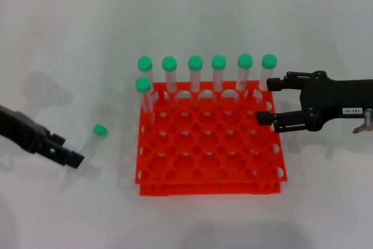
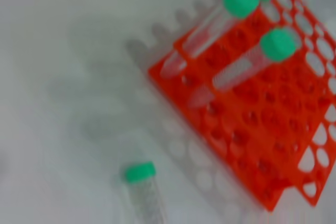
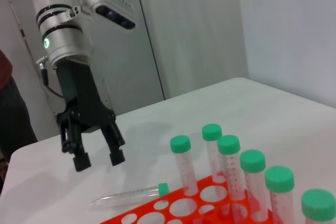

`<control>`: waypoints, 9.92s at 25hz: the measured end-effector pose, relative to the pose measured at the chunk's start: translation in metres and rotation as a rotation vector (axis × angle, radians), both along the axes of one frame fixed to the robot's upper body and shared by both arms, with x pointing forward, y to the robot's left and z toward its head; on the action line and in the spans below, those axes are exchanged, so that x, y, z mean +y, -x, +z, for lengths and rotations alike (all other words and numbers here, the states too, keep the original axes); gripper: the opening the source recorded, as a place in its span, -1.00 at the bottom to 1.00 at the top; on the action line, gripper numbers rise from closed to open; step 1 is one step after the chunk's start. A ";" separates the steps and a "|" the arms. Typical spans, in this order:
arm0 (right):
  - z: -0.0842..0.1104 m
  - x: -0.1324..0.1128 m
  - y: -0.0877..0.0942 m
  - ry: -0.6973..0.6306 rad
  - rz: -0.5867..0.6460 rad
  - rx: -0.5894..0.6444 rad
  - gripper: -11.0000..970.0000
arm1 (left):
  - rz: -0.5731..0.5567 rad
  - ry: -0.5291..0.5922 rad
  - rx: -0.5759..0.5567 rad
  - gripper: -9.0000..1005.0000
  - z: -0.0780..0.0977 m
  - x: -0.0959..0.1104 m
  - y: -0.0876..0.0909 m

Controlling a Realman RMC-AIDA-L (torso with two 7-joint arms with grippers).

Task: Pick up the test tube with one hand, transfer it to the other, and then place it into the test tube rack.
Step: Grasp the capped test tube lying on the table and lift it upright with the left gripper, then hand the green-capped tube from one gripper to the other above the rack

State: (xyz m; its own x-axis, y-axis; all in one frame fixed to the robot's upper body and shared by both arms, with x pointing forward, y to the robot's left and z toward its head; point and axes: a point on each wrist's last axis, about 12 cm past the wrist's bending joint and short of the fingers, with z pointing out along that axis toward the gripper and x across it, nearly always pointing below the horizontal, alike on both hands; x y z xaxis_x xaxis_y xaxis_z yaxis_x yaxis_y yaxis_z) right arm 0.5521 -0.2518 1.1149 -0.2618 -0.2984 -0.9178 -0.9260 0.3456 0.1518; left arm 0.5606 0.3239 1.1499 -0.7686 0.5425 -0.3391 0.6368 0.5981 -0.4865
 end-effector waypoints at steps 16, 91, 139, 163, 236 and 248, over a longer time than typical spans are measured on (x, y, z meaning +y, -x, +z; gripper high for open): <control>-0.003 0.003 0.002 0.002 0.008 0.005 0.77 | 0.029 -0.142 0.038 0.75 -0.015 0.017 0.006; -0.010 0.005 0.005 -0.013 0.013 0.003 0.77 | -0.113 -0.232 0.060 0.22 -0.031 -0.034 -0.014; -0.013 0.003 0.006 -0.027 0.006 -0.007 0.77 | -0.149 -0.314 0.068 -0.09 -0.029 -0.048 -0.024; -0.014 0.001 0.008 -0.025 0.002 -0.003 0.77 | -0.157 -0.318 0.083 -0.28 -0.032 -0.052 -0.024; -0.011 0.000 0.005 -0.030 -0.001 -0.031 0.77 | -0.049 -0.314 0.036 -0.59 -0.024 -0.043 -0.032; -0.009 -0.002 0.003 -0.048 -0.028 -0.050 0.77 | 0.141 -0.177 -0.151 -0.59 -0.001 -0.001 -0.032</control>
State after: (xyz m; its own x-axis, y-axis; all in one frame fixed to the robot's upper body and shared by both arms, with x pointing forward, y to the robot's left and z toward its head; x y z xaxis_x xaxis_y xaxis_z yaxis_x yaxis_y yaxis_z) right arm 0.5494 -0.2534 1.1058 -0.2227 -0.2468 -0.9431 -0.9229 0.3652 0.1223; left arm 0.5924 0.3224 1.1485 -0.7883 0.4950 -0.3654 0.5990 0.7530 -0.2723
